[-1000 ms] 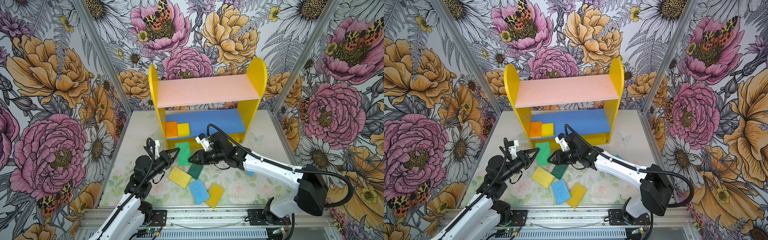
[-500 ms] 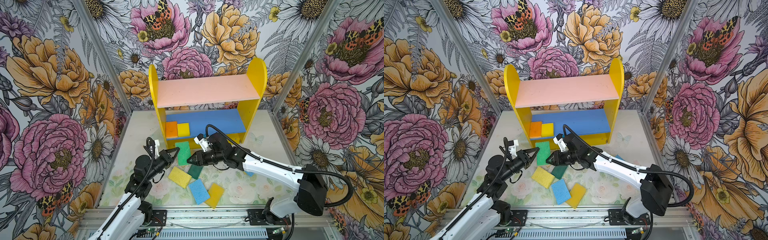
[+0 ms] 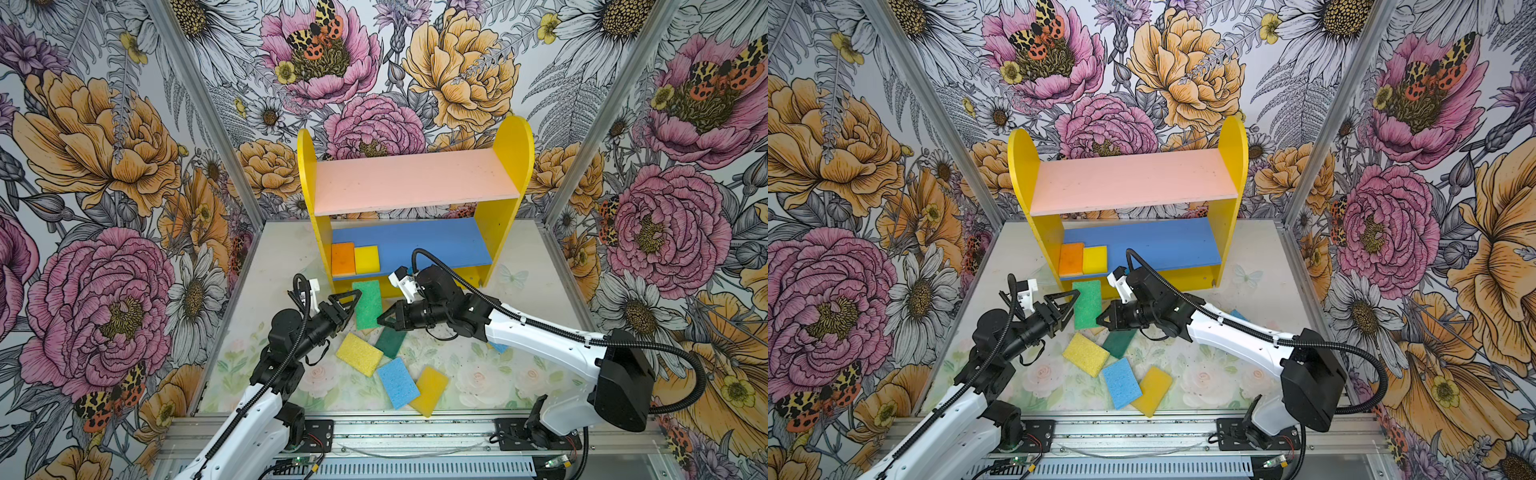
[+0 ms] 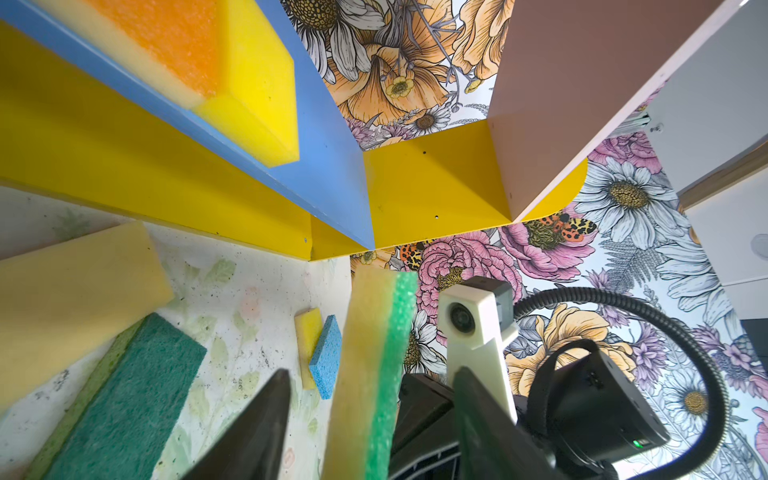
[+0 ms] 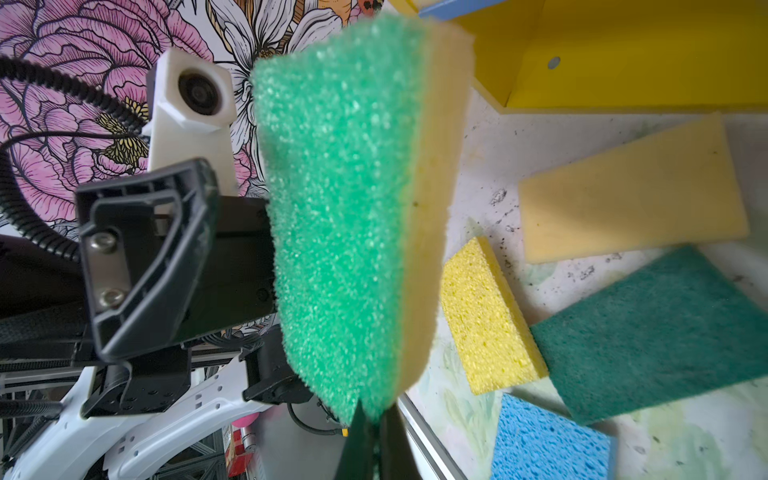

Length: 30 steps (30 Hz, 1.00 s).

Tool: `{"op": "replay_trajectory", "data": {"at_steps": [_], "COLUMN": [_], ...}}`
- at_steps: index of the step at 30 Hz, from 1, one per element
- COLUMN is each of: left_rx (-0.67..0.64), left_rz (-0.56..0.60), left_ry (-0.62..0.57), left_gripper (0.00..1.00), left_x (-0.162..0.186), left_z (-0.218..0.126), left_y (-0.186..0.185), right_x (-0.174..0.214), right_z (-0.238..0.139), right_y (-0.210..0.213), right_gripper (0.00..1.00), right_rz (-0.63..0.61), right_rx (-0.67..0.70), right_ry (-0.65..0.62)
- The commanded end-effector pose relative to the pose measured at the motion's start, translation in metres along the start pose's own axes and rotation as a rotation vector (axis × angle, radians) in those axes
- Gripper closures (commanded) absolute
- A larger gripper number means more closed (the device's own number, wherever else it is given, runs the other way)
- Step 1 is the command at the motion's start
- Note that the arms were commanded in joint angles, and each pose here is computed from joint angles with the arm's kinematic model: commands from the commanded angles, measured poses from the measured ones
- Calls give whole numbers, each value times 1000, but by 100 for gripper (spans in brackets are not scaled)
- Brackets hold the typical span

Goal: Place and organize the cleaning sponges onto the shelf
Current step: 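Carry the green sponge onto the blue shelf beside the yellow sponge with the right gripper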

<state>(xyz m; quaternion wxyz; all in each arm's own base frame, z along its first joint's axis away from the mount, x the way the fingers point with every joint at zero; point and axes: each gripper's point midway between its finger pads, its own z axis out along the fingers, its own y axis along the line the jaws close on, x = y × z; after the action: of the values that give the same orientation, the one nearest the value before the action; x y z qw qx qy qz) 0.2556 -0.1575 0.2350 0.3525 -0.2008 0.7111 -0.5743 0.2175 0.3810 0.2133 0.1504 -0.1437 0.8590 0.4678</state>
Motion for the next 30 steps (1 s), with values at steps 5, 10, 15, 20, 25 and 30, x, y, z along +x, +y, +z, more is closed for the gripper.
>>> {"op": "replay_trajectory", "data": {"at_steps": [5,10,15,20,25,30], "left_rx": [-152,-153,-192,-213,-229,-252], "left_rz": [86,47,89,100,99,111], "left_ry": [-68,-85,-82,-35,-31,-23], "left_gripper": [1,1,1,1,1,1], "left_x": [-12,-14,-15,-12,-11,-11], "left_z": [-34,-47,-55,-52,-53,-53], "left_y": [9,17,18,21,26,29], "right_x": [-59,-86,-104,-117,-125,-130], "right_z": [-43,-51,-46,-42,-42,-46], "right_y": [-26,-45,-58,-72,-81,-92], "right_gripper": [100,100,100,100,100,100], "right_rz": [-8,-27,-31,-25,-33,-19], "right_rx": [76,146,163,177,197,213], "right_ry": [-161,-167,-150,-134,-116,-106]}}
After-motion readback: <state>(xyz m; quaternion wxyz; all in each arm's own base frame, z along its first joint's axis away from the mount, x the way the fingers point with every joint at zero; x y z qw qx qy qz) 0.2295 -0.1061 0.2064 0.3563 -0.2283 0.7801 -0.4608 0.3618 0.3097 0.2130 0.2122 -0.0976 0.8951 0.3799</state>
